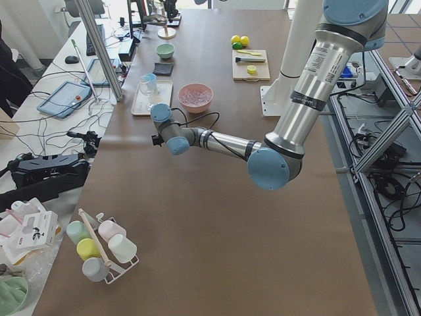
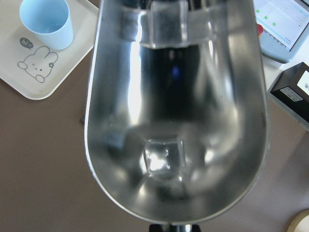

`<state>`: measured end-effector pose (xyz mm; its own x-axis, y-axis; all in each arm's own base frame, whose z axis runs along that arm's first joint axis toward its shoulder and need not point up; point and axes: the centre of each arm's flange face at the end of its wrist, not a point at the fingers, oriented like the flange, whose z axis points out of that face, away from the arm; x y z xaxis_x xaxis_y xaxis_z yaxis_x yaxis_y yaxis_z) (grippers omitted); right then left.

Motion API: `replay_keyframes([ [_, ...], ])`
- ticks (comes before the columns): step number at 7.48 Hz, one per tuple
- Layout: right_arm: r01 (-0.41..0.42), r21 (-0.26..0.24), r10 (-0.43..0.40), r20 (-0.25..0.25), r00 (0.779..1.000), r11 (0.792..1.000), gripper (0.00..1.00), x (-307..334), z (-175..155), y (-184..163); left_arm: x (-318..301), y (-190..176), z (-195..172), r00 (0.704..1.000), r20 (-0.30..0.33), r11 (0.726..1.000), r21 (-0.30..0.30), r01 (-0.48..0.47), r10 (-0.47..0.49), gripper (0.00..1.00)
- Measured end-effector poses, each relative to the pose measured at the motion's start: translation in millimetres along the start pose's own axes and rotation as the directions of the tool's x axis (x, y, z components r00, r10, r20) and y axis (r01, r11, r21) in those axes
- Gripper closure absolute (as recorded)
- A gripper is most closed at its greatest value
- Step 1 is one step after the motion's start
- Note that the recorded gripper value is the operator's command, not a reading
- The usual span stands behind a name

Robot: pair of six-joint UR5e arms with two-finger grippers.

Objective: Put ice in cup with scoop
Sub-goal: 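Retract the left arm to rest while the right arm carries the scoop away, then move the scoop over the blue cup on the tray with the right gripper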

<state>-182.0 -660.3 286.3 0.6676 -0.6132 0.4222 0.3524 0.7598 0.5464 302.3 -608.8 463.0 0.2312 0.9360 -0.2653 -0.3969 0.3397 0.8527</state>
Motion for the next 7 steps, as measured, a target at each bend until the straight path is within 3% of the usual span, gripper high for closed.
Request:
replay_keyframes([
  [3,-0.012,-0.081,0.014,0.025,1.0,0.997,1.0,-6,41,-40,-24,33,-9,0.986,0.005,0.979,-0.121,0.164,-0.165,0.03],
  [7,0.027,-0.232,-0.007,0.084,0.996,0.972,1.0,-61,79,-103,-55,67,-34,0.938,0.104,0.904,-0.25,0.347,-0.331,0.03],
])
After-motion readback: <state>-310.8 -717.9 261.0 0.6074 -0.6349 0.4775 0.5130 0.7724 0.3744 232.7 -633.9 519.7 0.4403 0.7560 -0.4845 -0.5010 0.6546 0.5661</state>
